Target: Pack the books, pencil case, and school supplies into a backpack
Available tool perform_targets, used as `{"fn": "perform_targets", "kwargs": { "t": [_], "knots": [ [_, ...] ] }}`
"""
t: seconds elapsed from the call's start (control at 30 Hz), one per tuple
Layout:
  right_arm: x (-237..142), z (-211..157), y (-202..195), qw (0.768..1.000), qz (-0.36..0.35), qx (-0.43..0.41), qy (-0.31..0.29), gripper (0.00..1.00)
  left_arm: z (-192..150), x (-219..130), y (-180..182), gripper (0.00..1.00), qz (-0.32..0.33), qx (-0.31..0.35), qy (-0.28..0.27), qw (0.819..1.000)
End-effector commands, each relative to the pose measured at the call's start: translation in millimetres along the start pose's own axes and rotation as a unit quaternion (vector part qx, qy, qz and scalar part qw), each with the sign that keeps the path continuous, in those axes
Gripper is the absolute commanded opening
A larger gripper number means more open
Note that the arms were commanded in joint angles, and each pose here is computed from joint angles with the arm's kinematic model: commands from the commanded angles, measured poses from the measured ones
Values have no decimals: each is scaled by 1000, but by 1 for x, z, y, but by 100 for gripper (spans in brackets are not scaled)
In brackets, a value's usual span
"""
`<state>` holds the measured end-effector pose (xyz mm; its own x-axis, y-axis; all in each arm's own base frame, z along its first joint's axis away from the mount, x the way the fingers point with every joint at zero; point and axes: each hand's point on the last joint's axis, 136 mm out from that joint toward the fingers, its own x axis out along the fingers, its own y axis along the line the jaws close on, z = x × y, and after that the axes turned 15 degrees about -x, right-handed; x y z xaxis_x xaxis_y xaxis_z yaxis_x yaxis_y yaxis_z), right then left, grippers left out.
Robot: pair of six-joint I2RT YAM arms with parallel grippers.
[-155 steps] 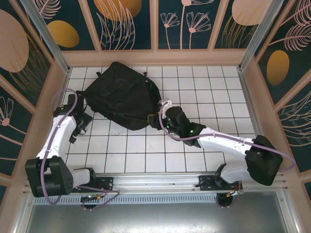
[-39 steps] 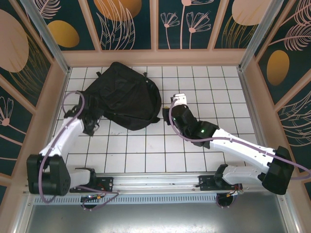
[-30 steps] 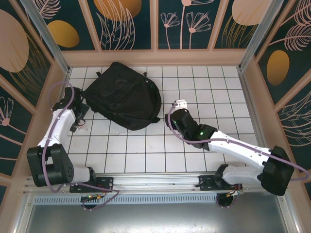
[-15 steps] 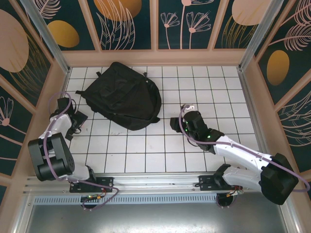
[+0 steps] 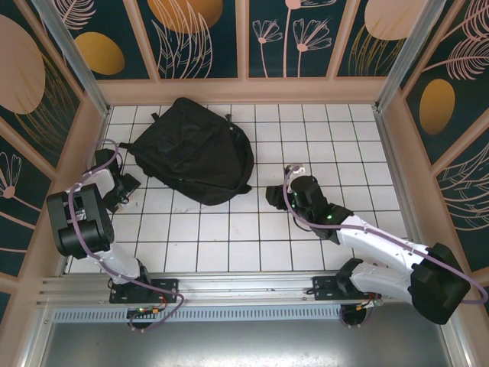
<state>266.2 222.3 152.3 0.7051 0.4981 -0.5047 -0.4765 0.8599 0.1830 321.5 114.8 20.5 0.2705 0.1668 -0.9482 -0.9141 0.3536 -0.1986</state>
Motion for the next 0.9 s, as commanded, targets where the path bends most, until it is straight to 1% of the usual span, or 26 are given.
{"fn": "perform_targets", "kwargs": {
  "t": [0.0, 0.13, 0.33, 0.43, 0.47, 0.67, 0.87],
  "knots": [
    [-2, 5, -1, 1000, 4, 8, -14, 50, 0, 4, 8, 82, 12, 3, 4, 1000],
    [-2, 5, 0, 1000, 5, 8, -14, 50, -1, 10, 7, 71, 1, 0, 6, 1000],
    [1, 2, -2, 1000, 1, 5, -6, 50, 2, 17, 0, 52, -13, 6, 3, 1000],
    [2, 1, -2, 1000, 0, 3, -5, 50, 1, 17, -5, 39, -27, 8, 8, 1000],
    [3, 1, -3, 1000, -2, 2, -3, 50, 0, 17, -6, 37, -31, 9, 11, 999],
    [6, 0, -1, 1000, 0, 0, 8, 50, -4, 6, -14, 34, -64, 3, 17, 998],
    [8, 10, 0, 1000, -9, -7, 16, 50, -14, -23, -22, 32, -121, -28, 27, 992]
  ]
}}
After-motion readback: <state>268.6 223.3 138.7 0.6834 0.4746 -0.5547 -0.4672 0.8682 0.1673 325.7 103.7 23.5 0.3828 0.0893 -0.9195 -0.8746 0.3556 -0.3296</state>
